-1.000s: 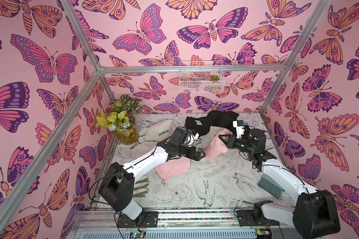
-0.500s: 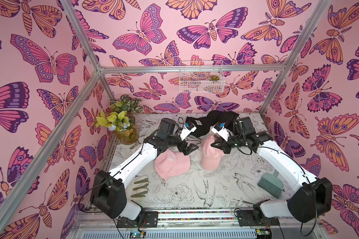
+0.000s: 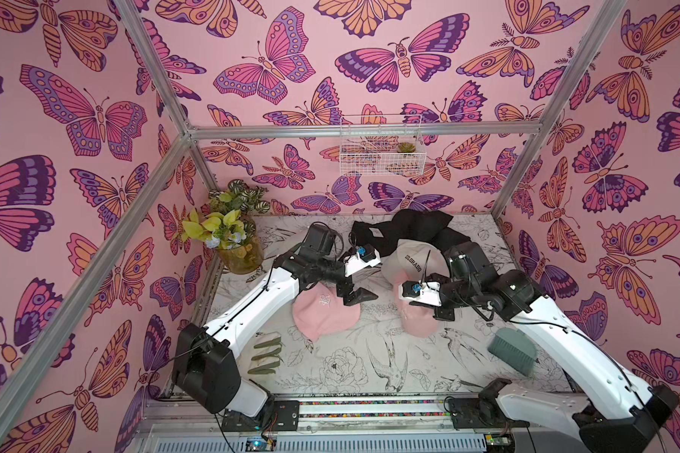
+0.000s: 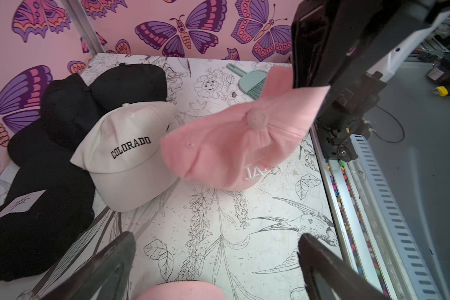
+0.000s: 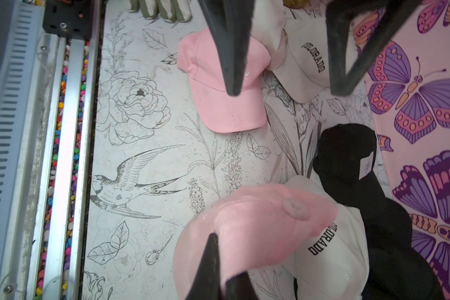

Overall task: Stack the baseball caps by color
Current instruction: Pick up the baseball cap from the center of the board.

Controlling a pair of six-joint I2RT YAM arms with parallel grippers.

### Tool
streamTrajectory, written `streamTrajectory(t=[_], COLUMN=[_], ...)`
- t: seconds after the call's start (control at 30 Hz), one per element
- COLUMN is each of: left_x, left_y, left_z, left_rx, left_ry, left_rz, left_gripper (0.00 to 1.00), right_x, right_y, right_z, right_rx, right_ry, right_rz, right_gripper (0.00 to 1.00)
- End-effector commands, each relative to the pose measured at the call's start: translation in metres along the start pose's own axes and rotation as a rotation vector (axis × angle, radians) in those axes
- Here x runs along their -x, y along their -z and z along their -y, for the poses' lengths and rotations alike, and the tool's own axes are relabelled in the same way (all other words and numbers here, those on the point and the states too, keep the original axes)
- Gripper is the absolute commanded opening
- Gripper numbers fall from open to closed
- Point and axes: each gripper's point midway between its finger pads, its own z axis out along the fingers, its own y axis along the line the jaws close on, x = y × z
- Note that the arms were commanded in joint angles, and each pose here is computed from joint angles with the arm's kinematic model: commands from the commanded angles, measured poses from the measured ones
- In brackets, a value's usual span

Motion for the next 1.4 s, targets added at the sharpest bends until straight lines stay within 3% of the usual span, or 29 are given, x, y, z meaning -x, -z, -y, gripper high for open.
streamTrajectory(t=[0.0,0.47,0.77,0.97,1.07,1.13,1.33,1.37], left_x=[0.002,-0.001,-0.015,-0.019,-0.021,-0.021,-0.017,-0.017], left_y=[-0.012,-0.034,-0.061,-0.066,-0.069,-0.069,-0.061,-0.058], left_z=[0.015,0.048,0.019,0.011,0.008,0.008,0.007,0.006], left_rx=[-0.084,-0.272,-0.198,-0.18,-0.172,-0.173,-0.157,-0.142], left_ry=[-0.042,-0.028,0.008,0.014,0.011,0.011,0.017,0.024], left_rz=[-0.007,-0.013,-0.125,-0.141,-0.146,-0.145,-0.135,-0.139], left_gripper=[0.98,0.89,0.74,0.77,0.73,0.62,0.0,0.0], right_x=[-0.008,0.001,0.007,0.003,0.002,0.001,-0.004,-0.007], right_y=[0.0,-0.004,-0.004,-0.005,-0.004,-0.004,-0.004,-0.004], right_z=[-0.009,-0.006,-0.009,-0.01,-0.011,-0.01,-0.004,-0.002], right_rx=[0.018,-0.042,-0.028,-0.033,-0.03,-0.039,-0.058,-0.063], right_ry=[0.099,0.134,0.132,0.12,0.117,0.111,0.063,0.039], right_rz=[-0.077,0.007,0.039,0.031,0.028,0.022,0.022,0.023], right_gripper=[0.0,0.0,0.0,0.0,0.0,0.0,0.0,0.0])
